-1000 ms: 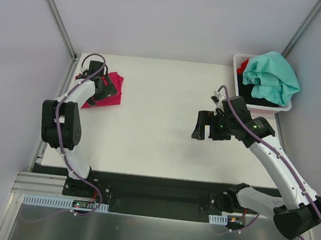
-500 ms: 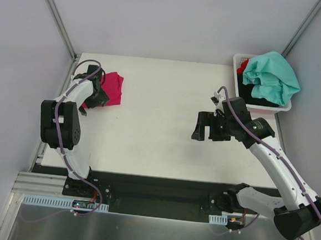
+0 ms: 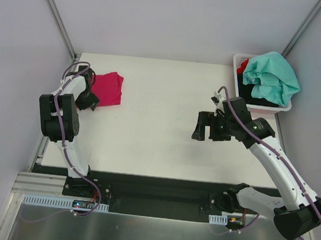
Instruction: Fold and stack the t-shirts
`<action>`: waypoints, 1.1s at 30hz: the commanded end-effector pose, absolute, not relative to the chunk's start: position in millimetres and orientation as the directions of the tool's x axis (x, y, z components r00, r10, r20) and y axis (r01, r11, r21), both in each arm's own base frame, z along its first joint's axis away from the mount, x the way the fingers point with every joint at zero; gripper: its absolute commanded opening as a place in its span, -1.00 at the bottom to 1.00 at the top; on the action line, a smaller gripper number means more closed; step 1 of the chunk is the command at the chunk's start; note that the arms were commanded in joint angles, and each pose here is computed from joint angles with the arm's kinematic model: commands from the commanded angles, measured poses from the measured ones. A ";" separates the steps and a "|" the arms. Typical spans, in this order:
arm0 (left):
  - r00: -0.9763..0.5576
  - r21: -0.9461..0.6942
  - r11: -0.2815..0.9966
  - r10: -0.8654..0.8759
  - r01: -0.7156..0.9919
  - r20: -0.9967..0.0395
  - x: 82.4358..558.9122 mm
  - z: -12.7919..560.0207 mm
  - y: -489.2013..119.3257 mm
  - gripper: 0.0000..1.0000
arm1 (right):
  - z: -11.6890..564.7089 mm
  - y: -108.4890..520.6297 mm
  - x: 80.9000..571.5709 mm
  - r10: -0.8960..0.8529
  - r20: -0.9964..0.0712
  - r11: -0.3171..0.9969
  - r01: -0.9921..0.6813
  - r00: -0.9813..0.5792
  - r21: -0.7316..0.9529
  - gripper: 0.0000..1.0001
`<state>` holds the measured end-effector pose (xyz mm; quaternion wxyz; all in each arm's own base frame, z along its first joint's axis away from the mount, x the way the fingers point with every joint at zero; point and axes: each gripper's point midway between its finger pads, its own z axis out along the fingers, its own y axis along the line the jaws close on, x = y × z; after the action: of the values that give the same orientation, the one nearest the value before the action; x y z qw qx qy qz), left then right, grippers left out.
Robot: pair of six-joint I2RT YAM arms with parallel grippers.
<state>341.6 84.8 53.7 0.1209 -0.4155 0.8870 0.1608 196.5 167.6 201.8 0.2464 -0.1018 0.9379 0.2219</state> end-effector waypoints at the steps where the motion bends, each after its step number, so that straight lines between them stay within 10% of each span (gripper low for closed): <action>1: -0.627 0.229 0.585 -0.700 -0.778 -0.342 338.2 57.1 89.6 0.98 | 209.8 167.9 200.1 -0.085 -0.537 0.873 -0.323 -0.839 0.366 0.93; 33: -0.588 0.060 0.606 -0.737 -0.793 -0.334 482.6 33.4 99.1 0.98 | 190.5 152.5 208.6 -0.095 -0.492 0.897 -0.289 -0.865 0.334 0.93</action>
<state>468.4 91.4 29.3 0.1338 -0.4287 0.8861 0.1147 210.2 155.1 195.3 0.2479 -0.0945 0.9417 0.2067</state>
